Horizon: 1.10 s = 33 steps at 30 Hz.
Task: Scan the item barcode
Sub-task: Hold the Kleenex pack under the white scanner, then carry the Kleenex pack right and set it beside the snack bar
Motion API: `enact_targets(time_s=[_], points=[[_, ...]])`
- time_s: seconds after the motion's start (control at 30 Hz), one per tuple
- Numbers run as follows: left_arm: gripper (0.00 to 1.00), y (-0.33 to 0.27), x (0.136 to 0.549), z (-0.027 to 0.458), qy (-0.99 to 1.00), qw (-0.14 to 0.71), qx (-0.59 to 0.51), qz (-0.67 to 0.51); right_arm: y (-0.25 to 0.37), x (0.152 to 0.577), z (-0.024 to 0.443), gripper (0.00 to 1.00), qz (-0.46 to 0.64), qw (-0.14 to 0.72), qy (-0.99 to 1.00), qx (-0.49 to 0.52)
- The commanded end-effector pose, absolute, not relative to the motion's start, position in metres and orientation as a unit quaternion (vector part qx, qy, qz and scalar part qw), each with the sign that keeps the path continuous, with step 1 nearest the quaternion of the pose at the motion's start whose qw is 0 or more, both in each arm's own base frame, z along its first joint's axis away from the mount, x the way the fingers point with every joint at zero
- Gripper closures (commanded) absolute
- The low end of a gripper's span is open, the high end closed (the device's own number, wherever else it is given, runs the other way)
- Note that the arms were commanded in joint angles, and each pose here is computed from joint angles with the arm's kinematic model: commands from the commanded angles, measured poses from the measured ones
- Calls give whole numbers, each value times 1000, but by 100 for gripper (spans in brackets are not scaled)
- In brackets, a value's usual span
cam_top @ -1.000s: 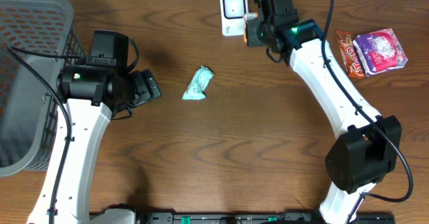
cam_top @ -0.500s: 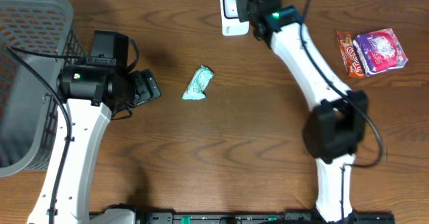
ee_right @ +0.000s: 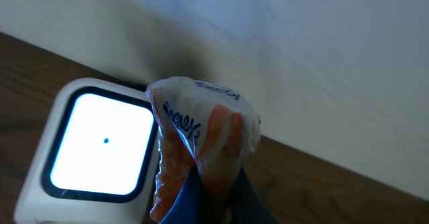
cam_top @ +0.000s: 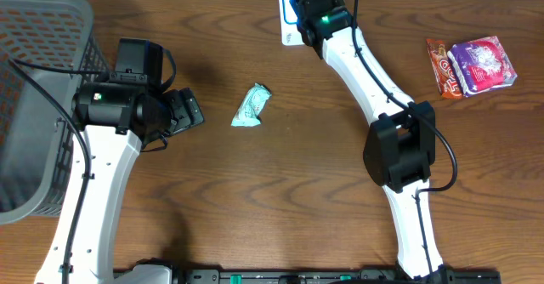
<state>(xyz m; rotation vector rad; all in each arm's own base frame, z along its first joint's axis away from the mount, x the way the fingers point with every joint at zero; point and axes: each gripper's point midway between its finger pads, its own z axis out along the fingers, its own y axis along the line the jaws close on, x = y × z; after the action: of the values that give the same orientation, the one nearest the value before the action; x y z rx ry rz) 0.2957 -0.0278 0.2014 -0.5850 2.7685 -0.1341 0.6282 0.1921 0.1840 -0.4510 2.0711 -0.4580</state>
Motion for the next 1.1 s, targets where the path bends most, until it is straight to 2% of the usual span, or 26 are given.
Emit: enact_targets(time_s=[0.0, 0.17, 0.3, 0.5, 0.63, 0.83, 1.07], points=[[5, -24, 295, 202, 965, 156, -204, -40, 210, 629, 187, 99, -164, 475, 838, -211], [5, -24, 295, 202, 965, 156, -204, -40, 215, 629, 157, 99, -178, 452, 843, -232], [5, -24, 295, 202, 965, 156, -204, -40, 198, 629, 156, 99, -227, 444, 842, -207], [5, -24, 295, 202, 965, 156, -204, -40, 207, 623, 158, 99, -226, 439, 842, -218], [5, -24, 295, 202, 965, 156, -204, -40, 183, 616, 166, 99, -227, 432, 860, -147], [5, -24, 295, 202, 965, 157, -204, -40, 99, 604, 186, 99, -236, 388, 888, -68], [5, -24, 295, 202, 965, 157, -204, -40, -26, 562, 162, 99, -302, 226, 922, -85]])
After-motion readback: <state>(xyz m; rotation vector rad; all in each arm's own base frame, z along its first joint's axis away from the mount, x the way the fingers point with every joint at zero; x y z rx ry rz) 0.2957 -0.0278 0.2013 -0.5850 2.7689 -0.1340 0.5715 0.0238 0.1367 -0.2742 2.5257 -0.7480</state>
